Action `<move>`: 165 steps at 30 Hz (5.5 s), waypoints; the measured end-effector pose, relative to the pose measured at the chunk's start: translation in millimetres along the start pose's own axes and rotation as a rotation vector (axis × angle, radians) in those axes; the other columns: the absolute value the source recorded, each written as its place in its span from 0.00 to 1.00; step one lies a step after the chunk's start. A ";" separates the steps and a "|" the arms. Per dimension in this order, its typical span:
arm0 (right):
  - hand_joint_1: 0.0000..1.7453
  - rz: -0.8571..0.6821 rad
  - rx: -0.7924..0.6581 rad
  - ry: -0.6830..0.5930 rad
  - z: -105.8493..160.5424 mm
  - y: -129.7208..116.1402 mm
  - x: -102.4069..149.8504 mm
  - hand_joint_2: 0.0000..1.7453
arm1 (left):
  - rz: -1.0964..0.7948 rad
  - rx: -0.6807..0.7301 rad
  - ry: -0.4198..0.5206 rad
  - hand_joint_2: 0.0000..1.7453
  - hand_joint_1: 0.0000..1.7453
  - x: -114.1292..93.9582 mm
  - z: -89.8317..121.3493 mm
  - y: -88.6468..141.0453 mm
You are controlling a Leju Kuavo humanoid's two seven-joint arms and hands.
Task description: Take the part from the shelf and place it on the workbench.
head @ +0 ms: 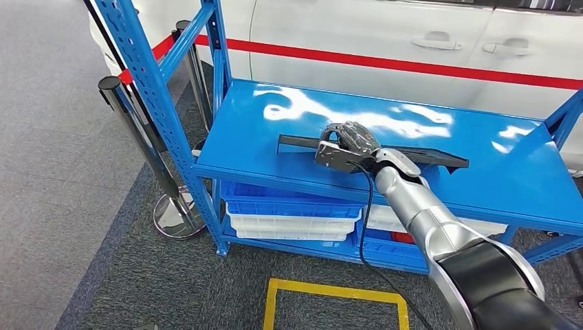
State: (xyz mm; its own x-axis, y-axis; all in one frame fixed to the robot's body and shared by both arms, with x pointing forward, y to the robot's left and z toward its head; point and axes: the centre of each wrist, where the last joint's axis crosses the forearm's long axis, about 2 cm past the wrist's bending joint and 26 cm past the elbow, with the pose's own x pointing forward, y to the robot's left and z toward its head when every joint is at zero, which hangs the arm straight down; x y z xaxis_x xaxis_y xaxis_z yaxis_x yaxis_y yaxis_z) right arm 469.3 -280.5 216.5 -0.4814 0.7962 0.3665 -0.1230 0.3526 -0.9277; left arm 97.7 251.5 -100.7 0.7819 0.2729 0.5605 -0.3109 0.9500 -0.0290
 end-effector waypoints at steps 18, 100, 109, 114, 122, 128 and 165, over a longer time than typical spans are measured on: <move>1.00 -0.631 -0.175 -0.280 -9.2 -53.6 9.3 1.00 | 0.012 0.019 -0.002 1.00 0.00 1.4 -0.6 0.0; 1.00 -1.126 -0.210 -0.714 -11.4 -167.1 91.4 1.00 | 0.024 0.023 0.068 1.00 0.00 10.8 -3.1 -10.3; 1.00 -1.130 -0.188 -0.710 -11.4 -160.7 96.2 1.00 | -0.014 0.053 0.099 1.00 0.00 11.9 -3.4 -10.5; 1.00 -1.125 -0.185 -0.704 -9.7 -160.7 93.4 1.00 | -0.018 0.049 0.094 1.00 0.00 14.4 -4.3 -11.4; 1.00 -1.115 -0.190 -0.695 -6.2 -160.6 86.5 1.00 | -0.023 0.032 0.090 1.00 0.00 16.6 -4.8 -14.4; 1.00 -1.115 -0.190 -0.694 -6.1 -160.2 86.3 1.00 | -0.023 0.032 0.090 1.00 0.00 16.6 -4.8 -14.4; 1.00 -1.110 -0.144 -0.683 -7.1 -143.4 79.3 1.00 | 0.003 0.022 0.114 1.00 0.00 6.6 -0.8 -14.1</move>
State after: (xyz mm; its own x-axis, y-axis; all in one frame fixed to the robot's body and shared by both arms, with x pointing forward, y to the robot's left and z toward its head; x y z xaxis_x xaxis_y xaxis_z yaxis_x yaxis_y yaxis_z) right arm 454.9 -264.5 379.0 -0.5293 -0.3438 0.7757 -0.6634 0.7376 -0.1257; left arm 107.7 240.1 -97.3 0.8369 0.2923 0.4628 -0.3240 0.9460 -0.0117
